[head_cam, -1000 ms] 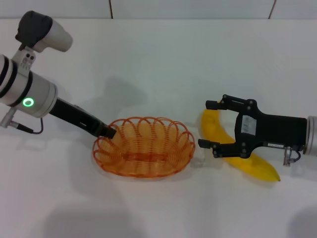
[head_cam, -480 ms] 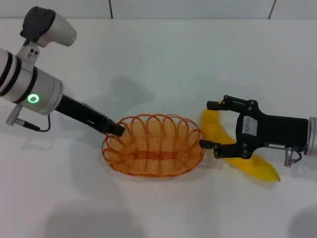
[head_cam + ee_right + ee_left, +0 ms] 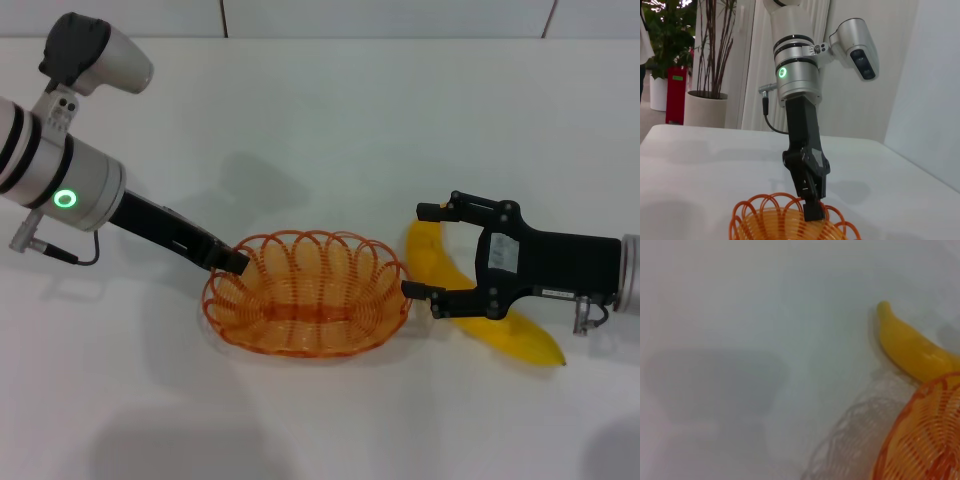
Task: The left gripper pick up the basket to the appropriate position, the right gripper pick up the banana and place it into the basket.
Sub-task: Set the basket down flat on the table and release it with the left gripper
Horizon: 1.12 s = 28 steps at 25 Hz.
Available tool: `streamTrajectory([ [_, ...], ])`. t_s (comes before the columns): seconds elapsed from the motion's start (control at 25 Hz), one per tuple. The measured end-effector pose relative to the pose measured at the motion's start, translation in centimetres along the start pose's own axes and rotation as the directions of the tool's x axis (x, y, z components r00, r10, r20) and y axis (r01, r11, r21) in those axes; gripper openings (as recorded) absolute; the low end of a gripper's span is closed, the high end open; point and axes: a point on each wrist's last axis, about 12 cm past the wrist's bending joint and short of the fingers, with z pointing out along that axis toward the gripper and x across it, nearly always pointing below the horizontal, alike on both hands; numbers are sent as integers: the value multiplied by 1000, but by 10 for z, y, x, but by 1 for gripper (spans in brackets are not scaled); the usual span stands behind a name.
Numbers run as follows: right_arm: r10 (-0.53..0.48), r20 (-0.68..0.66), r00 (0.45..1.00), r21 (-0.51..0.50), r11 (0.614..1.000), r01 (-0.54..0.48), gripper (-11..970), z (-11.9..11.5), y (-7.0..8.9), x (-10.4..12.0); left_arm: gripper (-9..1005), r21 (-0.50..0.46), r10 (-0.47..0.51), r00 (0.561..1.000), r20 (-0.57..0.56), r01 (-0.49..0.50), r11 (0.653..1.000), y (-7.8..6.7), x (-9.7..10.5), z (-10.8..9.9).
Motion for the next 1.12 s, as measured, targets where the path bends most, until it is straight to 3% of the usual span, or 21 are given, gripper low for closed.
streamTrajectory([
  [1.0,5,-2,1000,3,1000,-5,876,-1,2,1,66,4,16,1000,-5,-16,1000,-3,-3,1],
  [1.12,7,-2,1000,4,1000,-7,876,-2,2,2,171,8,21,1000,13,-21,1000,-4,-4,-1],
])
